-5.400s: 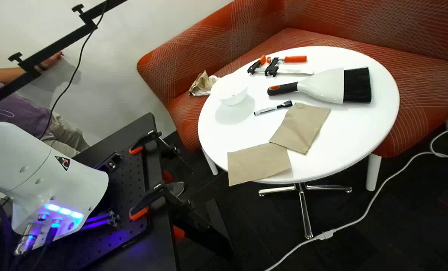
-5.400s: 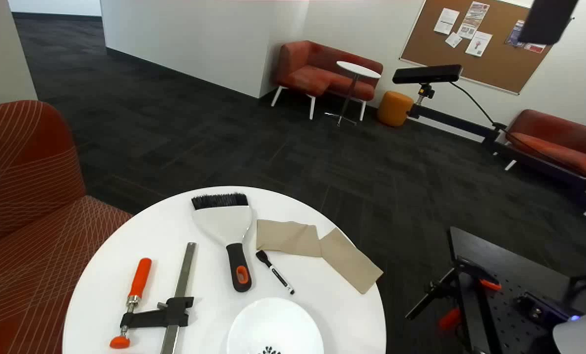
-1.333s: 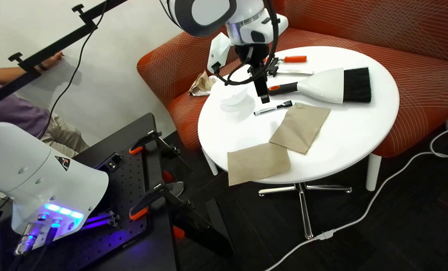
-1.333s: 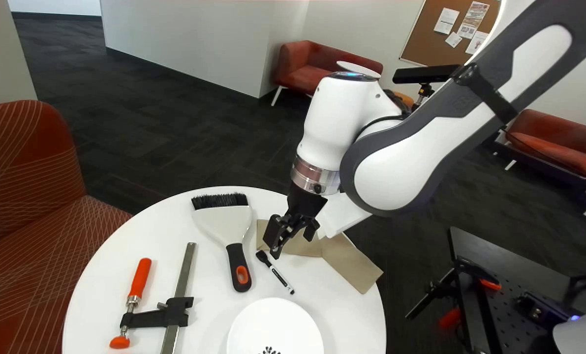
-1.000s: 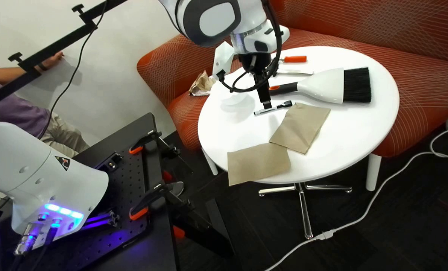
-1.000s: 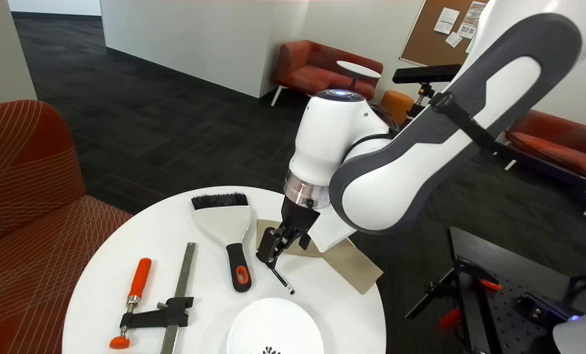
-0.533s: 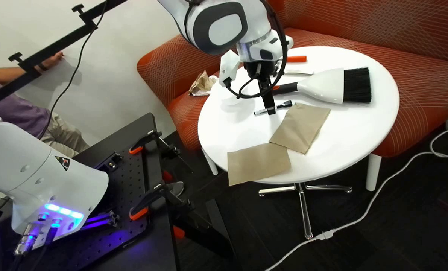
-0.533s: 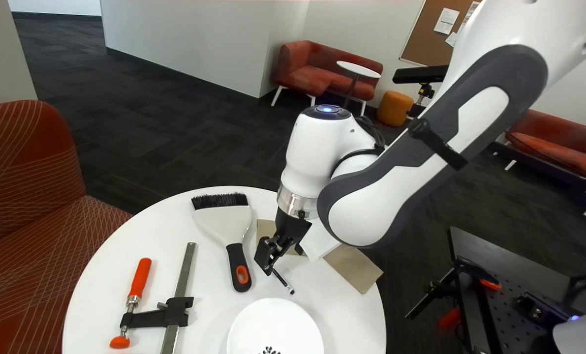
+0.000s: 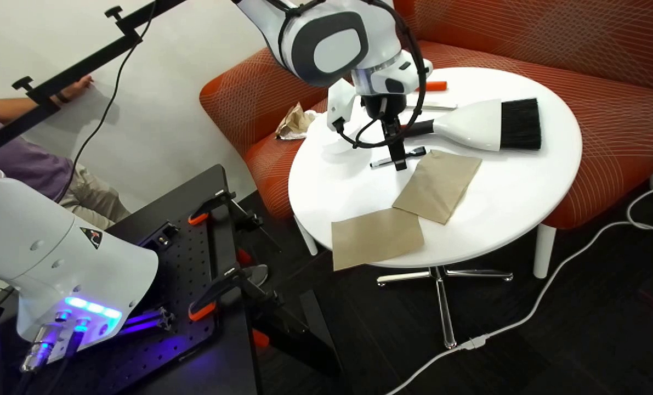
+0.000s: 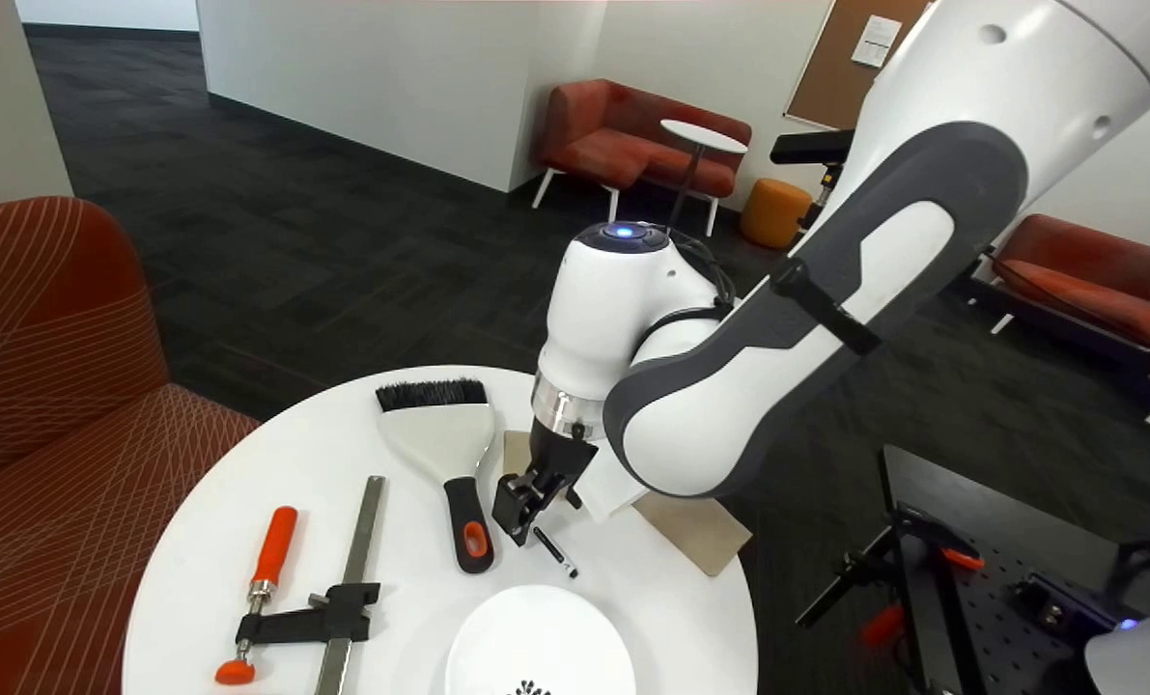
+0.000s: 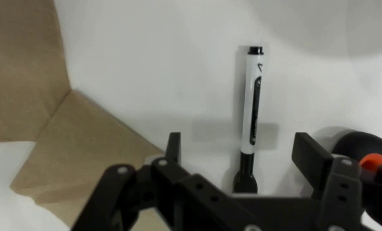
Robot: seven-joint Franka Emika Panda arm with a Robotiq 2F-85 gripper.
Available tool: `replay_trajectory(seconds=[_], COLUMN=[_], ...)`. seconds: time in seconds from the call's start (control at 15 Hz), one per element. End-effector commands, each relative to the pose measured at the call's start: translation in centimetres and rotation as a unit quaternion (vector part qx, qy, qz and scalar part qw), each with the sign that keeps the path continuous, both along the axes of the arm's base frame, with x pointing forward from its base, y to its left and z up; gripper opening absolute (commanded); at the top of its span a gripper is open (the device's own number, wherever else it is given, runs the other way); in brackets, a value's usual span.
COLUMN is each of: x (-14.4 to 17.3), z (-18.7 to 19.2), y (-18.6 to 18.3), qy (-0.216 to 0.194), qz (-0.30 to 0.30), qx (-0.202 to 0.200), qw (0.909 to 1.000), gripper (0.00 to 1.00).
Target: Put the small thing on the table in the bowl
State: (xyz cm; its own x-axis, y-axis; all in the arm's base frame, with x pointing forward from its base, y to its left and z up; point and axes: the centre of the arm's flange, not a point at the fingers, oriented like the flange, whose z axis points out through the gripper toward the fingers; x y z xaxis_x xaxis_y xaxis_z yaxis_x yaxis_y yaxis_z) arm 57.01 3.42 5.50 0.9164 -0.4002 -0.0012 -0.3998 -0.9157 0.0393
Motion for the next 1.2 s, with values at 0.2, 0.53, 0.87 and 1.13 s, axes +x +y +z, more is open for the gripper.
replay_trajectory(seconds=[0.2, 0.53, 0.87, 1.13], x=[0.8, 1.1, 0.7, -0.4], z=[-0.5, -0.7, 1.4, 6.0], y=[0.2, 0.2, 0.2, 0.6], qy=[-0.008, -0.005, 0.007, -0.004], qz=[-0.014, -0.018, -0.037, -0.034], qx=[-0.002, 0.001, 0.013, 0.003], qw=[0.9999, 0.9998, 0.9992, 0.9994], gripper=[0.34, 0.01, 0.03, 0.03])
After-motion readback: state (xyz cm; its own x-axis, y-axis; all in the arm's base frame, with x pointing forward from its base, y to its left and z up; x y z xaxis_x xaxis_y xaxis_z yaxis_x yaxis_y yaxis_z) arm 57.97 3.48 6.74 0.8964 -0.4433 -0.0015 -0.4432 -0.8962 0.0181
